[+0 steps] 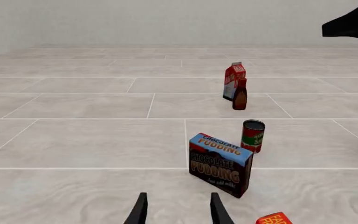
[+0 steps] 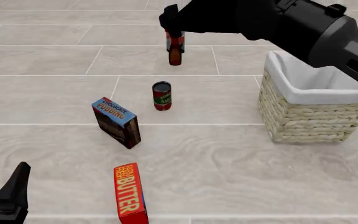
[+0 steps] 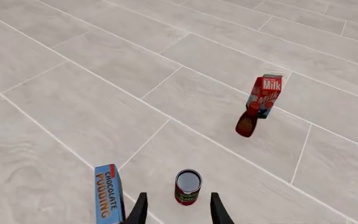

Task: Pick the tomato sauce and place it in the basket.

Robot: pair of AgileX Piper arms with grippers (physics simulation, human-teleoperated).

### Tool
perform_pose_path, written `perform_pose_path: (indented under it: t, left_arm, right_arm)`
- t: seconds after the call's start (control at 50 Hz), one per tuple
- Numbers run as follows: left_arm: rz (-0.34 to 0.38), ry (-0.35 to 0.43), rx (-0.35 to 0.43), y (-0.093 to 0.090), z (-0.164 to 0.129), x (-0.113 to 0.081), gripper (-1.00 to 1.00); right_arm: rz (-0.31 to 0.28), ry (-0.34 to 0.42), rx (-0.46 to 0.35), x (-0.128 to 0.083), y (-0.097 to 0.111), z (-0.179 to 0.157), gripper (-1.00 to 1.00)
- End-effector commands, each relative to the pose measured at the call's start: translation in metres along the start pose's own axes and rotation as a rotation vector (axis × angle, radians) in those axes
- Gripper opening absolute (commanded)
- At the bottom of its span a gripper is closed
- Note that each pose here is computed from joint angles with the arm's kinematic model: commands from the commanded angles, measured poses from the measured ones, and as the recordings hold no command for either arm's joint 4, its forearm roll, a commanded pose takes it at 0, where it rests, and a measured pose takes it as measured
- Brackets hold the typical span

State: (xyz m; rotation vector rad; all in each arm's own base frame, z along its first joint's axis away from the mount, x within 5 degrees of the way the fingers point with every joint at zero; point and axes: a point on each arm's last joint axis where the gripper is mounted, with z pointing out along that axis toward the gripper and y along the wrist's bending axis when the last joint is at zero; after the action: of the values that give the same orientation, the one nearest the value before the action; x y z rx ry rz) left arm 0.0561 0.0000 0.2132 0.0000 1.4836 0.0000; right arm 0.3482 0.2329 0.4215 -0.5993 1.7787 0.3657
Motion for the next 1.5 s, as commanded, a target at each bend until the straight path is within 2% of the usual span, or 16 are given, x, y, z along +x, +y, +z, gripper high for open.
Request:
perform_pose_path:
  t: [0.02, 0.26, 0.6, 1.3, 1.5]
  left_arm:
    - [0.000, 0.000, 0.000, 0.000, 0.000, 0.000, 1.00]
    - [0.000, 0.000, 0.000, 0.000, 0.000, 0.000, 1.00]
    - [0.000, 0.000, 0.000, 0.000, 0.000, 0.000, 1.00]
    - [0.000, 0.000, 0.000, 0.000, 0.000, 0.000, 1.00]
    - [0.000, 0.000, 0.000, 0.000, 0.000, 0.000, 1.00]
  right_arm:
    - [0.025, 0.032, 0.006, 0.014, -0.003, 0.023, 1.00]
    - [0.035, 0.066, 0.005, 0.034, -0.002, 0.044, 1.00]
    - [0.010, 0.081, 0.012, 0.045, -0.006, 0.064, 1.00]
    - [0.015, 0.150, 0.003, 0.071, -0.002, 0.117, 1.00]
    - [0.014, 0.164, 0.012, 0.076, -0.007, 0.130, 1.00]
